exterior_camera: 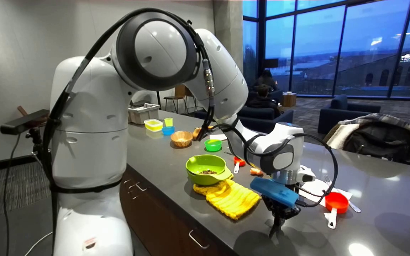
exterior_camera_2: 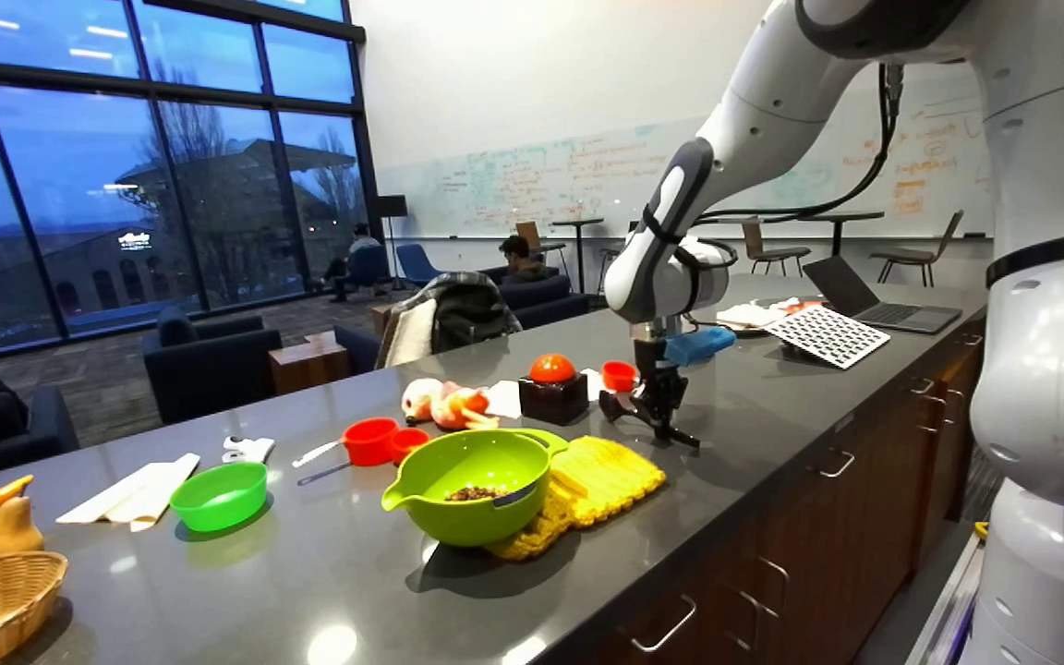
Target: Put the serving spoon in the bowl
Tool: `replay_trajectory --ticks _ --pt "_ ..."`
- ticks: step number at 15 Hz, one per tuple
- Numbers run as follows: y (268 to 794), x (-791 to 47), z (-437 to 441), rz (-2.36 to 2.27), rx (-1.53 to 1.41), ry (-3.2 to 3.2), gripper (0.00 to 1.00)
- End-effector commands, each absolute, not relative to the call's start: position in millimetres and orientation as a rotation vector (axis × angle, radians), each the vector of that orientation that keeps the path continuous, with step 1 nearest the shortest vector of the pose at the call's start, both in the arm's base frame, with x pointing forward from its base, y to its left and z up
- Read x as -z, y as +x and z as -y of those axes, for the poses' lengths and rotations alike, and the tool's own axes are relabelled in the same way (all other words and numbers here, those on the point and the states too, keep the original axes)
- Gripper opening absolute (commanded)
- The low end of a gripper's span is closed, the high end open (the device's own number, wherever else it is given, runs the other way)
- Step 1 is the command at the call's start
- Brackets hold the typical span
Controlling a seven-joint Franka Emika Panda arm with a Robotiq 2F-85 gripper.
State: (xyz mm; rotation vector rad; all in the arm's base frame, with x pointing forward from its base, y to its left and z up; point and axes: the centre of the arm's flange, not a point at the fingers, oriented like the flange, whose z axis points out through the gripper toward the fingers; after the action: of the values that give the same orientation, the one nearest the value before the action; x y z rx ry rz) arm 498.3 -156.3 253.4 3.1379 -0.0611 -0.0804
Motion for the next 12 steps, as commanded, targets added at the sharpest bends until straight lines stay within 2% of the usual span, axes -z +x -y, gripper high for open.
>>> replay_trajectory --ticks 1,12 --pt "489 -260 165 0.051 0.104 3.134 0.0" --pt "481 -352 152 -0.013 0.138 3.137 0.01"
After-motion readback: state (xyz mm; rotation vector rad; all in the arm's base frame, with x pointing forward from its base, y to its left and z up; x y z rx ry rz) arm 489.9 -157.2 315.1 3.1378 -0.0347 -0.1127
